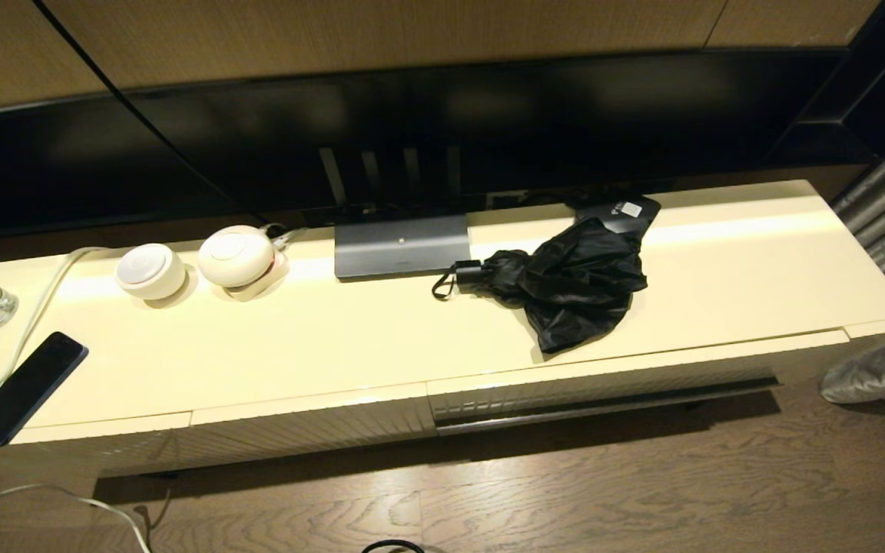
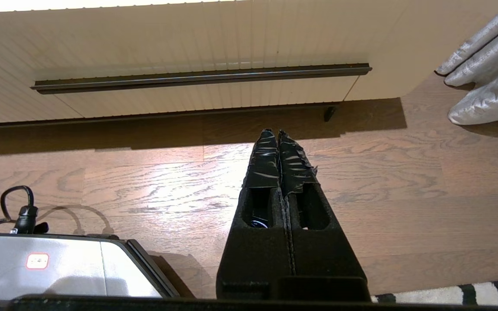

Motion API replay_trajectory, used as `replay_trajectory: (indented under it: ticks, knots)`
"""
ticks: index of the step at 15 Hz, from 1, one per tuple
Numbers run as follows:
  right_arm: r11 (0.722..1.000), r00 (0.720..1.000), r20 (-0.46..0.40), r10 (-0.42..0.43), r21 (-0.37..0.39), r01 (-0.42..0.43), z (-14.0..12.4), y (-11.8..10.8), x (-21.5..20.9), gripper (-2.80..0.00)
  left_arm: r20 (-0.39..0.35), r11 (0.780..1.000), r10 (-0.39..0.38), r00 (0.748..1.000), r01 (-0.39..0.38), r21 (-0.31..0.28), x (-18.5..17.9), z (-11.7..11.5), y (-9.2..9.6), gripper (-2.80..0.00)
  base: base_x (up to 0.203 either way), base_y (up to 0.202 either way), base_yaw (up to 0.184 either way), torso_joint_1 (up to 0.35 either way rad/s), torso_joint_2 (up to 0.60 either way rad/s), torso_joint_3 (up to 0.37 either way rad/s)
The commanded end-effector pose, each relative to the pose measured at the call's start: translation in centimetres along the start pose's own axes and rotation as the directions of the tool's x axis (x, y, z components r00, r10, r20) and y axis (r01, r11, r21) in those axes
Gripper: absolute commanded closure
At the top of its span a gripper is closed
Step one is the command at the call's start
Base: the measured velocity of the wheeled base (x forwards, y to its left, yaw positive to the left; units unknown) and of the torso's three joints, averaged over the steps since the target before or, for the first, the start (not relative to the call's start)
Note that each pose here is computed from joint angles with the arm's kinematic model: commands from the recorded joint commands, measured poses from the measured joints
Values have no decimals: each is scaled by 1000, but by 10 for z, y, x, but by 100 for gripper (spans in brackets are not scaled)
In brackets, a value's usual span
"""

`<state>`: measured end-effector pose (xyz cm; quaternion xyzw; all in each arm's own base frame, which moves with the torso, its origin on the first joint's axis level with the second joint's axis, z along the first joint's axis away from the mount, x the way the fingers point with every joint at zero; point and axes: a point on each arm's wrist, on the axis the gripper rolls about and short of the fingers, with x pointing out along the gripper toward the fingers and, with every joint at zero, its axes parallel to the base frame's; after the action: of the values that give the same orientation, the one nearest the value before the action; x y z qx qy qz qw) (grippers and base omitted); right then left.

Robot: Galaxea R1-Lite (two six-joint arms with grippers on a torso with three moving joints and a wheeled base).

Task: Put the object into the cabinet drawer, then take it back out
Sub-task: Open the drawer

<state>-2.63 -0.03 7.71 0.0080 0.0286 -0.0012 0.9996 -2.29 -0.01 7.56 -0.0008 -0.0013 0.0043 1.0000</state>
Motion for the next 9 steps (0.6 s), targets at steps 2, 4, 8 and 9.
replay_trajectory:
  ticks: [2, 4, 8, 9]
  knots:
    - [1000, 1000, 0, -1, -4, 1, 0, 0, 0, 0, -4, 1000, 1, 1000, -1, 0, 0, -1, 0, 0, 0, 0, 0, 0, 0, 0]
    - [1000, 1000, -1, -1, -3, 1, 0, 0, 0, 0, -4, 1000, 1, 1000, -1, 0, 0, -1, 0, 0, 0, 0, 0, 0, 0, 0]
    - [1000, 1000, -1, -1, 0, 1, 0, 0, 0, 0, -6, 1000, 1, 1000, -1, 0, 0, -1, 0, 0, 0, 0, 0, 0, 0, 0]
    - [1000, 1000, -4, -1, -2, 1, 0, 0, 0, 0, -5, 1000, 1, 1000, -1, 0, 0, -1, 0, 0, 0, 0, 0, 0, 0, 0]
